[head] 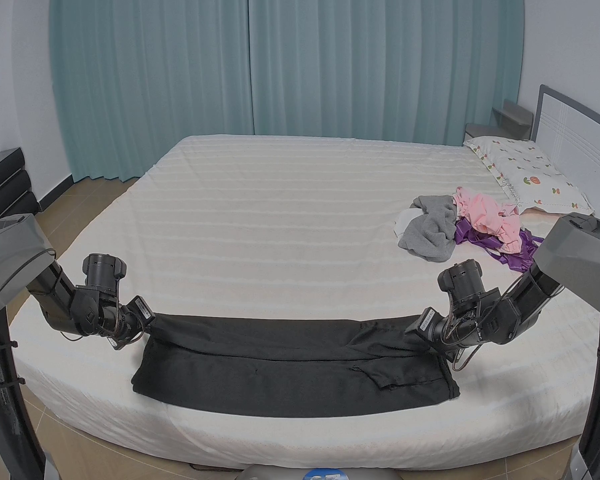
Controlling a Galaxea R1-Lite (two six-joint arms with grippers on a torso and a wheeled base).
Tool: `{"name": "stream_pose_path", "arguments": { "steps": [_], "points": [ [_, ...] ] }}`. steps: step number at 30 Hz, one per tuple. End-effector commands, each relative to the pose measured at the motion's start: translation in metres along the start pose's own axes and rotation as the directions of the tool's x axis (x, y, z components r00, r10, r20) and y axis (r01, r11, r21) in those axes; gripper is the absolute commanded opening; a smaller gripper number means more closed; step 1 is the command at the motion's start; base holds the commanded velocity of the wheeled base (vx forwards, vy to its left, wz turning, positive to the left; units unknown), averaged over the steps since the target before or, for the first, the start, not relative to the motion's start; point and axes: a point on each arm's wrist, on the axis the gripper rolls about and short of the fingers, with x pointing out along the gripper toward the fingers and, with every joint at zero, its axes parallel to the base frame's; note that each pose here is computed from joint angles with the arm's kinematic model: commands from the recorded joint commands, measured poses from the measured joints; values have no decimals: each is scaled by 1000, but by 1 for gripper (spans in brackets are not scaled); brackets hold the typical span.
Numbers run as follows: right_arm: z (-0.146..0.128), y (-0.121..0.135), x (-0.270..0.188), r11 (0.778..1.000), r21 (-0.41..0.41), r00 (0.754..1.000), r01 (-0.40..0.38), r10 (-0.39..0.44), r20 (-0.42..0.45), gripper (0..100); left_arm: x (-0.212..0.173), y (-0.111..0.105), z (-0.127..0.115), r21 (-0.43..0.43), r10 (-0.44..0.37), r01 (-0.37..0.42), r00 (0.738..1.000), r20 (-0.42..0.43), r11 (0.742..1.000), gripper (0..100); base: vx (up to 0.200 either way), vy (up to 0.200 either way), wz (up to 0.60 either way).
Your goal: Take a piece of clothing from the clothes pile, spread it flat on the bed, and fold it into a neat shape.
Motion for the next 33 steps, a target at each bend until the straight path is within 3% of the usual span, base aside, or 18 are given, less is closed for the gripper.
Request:
{"name": "stream_pose_path", "arguments": {
  "steps": [1,10,25,33],
  "points": [
    [2,2,6,1000,1,1000,15,-15,-3,0,-2,-1,1,-1,-3,3,1000,4,1000,0,0,0,0],
    [3,1,2,999,4,999,33,-33,1,0,-5,-2,1,2,-8,8,1000,8,1000,0,0,0,0],
    [20,10,-28,999,21,998,-29,28,62,0,-15,-11,11,5,-44,43,998,51,999,0,0,0,0],
    [4,-6,-39,1000,3,1000,26,-26,-2,0,-15,-7,9,3,-29,29,999,45,1000,0,0,0,0]
  ]
}}
